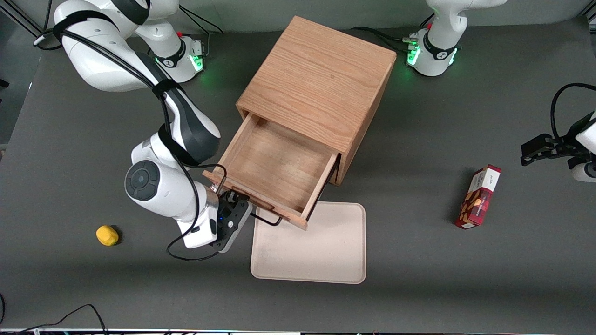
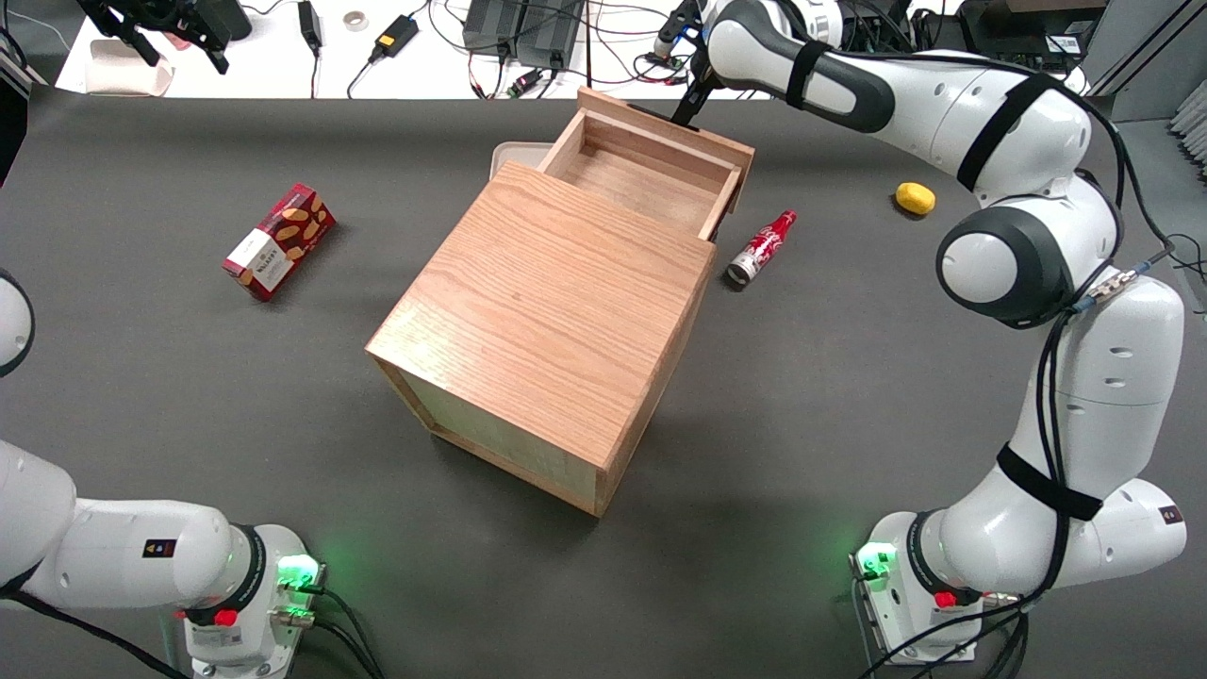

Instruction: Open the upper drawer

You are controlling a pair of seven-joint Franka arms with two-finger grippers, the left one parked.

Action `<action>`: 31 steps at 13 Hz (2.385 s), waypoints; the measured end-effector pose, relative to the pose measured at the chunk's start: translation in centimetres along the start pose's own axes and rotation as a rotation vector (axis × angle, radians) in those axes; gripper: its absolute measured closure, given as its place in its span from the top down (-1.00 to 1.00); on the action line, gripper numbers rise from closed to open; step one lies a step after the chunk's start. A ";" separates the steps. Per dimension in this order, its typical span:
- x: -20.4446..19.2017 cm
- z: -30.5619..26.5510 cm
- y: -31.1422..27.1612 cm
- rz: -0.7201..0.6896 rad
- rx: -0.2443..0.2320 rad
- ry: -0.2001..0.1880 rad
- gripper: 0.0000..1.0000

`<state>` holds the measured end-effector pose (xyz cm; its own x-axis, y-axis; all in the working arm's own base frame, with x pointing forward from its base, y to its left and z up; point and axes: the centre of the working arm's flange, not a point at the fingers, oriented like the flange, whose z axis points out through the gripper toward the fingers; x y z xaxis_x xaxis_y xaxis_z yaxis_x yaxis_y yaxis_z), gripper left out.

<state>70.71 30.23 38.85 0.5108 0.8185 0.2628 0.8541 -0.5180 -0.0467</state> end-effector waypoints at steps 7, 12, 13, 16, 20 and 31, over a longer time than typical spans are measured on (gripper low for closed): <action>0.6 -1.5 0.6 0.086 -0.024 0.060 1.00; -0.7 -10.7 1.9 0.309 0.059 0.146 1.00; -2.4 -12.9 3.2 0.343 0.066 0.137 1.00; -8.7 -19.2 6.8 0.444 -0.036 0.077 1.00; -19.2 -24.6 9.5 0.590 -0.205 -0.027 1.00; -30.2 -23.2 7.1 1.217 -0.193 -0.146 1.00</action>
